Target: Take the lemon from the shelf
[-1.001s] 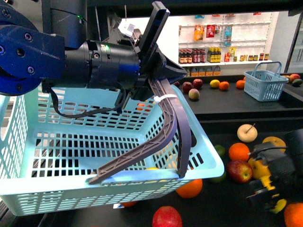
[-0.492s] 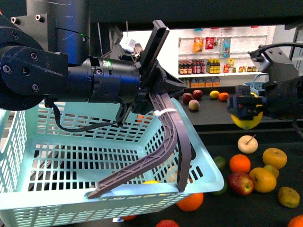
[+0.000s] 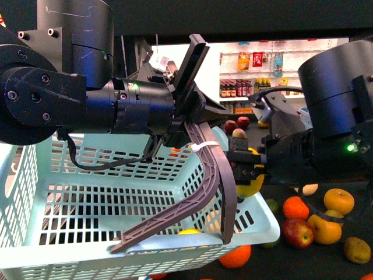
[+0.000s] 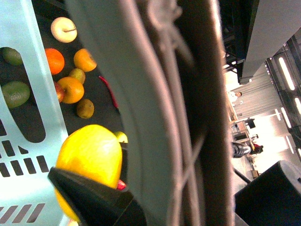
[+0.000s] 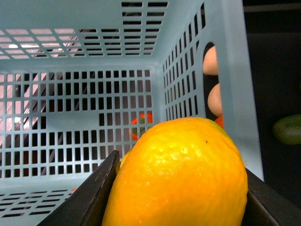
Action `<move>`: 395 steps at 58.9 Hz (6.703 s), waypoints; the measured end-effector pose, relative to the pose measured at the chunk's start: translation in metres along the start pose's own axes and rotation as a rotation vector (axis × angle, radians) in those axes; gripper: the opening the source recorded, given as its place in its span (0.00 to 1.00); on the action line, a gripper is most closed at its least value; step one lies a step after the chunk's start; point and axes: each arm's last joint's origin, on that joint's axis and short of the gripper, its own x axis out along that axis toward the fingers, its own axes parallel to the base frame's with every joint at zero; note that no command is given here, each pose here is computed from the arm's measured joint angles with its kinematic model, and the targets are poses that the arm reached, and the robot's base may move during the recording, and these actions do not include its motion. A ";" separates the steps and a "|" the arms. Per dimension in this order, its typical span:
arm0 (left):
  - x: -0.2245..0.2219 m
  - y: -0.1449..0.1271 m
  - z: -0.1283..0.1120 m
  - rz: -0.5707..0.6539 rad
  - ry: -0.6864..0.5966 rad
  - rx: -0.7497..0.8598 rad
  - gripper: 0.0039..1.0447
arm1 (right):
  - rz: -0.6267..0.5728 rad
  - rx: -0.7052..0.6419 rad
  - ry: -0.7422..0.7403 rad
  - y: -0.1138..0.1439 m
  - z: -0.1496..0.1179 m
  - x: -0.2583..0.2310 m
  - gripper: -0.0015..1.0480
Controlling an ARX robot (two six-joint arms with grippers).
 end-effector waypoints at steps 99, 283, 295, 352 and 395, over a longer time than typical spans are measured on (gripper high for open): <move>0.000 0.000 0.000 0.000 0.001 -0.003 0.06 | -0.369 -0.200 -0.483 -0.019 -0.139 -0.270 0.02; -0.294 0.125 0.029 0.225 -1.146 -0.395 0.41 | -0.365 -0.200 -0.508 -0.020 -0.143 -0.269 0.93; -0.292 0.122 0.029 0.361 -1.125 -0.389 0.74 | -0.365 -0.200 -0.508 -0.020 -0.143 -0.269 0.93; -0.314 -0.085 -0.052 0.885 -0.733 0.525 0.70 | -0.365 -0.200 -0.508 -0.020 -0.143 -0.269 0.93; -0.285 -0.040 -0.196 0.932 -0.635 0.760 0.02 | -0.365 -0.200 -0.508 -0.020 -0.143 -0.269 0.93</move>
